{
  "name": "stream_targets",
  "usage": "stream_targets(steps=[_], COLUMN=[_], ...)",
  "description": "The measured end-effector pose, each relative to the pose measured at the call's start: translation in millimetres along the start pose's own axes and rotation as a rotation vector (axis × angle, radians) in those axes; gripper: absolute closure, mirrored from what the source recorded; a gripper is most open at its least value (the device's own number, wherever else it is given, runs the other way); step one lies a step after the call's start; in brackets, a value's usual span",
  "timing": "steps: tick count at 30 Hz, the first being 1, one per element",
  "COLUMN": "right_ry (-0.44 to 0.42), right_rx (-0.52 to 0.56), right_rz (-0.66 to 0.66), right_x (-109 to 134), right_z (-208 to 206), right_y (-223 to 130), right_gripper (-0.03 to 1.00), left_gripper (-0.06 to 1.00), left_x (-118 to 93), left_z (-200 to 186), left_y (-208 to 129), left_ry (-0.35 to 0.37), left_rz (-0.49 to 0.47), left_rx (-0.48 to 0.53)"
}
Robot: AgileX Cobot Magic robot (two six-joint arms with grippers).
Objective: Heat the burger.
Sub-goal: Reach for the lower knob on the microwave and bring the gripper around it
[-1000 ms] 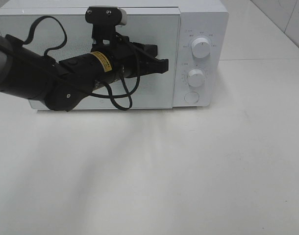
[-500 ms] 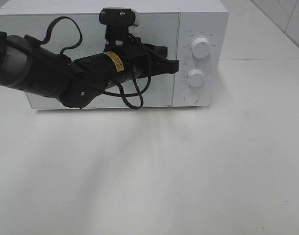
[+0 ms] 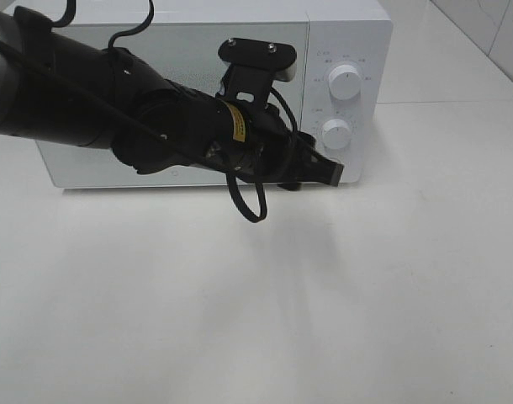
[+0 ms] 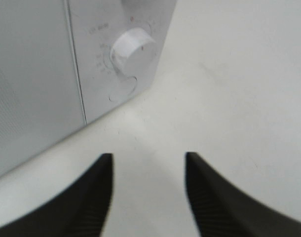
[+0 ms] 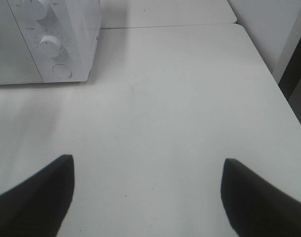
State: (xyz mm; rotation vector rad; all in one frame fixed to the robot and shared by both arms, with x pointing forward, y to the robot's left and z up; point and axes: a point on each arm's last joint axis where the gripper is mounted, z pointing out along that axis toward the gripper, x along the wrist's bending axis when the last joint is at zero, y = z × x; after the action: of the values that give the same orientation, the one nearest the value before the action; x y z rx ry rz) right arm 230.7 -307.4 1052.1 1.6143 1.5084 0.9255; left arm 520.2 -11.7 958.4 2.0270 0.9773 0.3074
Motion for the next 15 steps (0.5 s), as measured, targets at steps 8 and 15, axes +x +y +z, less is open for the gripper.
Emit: stream_targets(steps=[8,15], right_ry=[0.000,0.000], right_rx=[0.000,0.000], right_rz=[0.000,0.000], right_x=[0,0], right_z=[0,0], right_y=[0,0], right_gripper=[0.20,0.20], left_gripper=[-0.03,-0.04], left_x=[-21,-19], left_z=[-17,-48], left_y=[-16,-17], left_ry=[0.023,0.073], left_rz=[-0.003,-0.032], left_rx=[0.228,0.404])
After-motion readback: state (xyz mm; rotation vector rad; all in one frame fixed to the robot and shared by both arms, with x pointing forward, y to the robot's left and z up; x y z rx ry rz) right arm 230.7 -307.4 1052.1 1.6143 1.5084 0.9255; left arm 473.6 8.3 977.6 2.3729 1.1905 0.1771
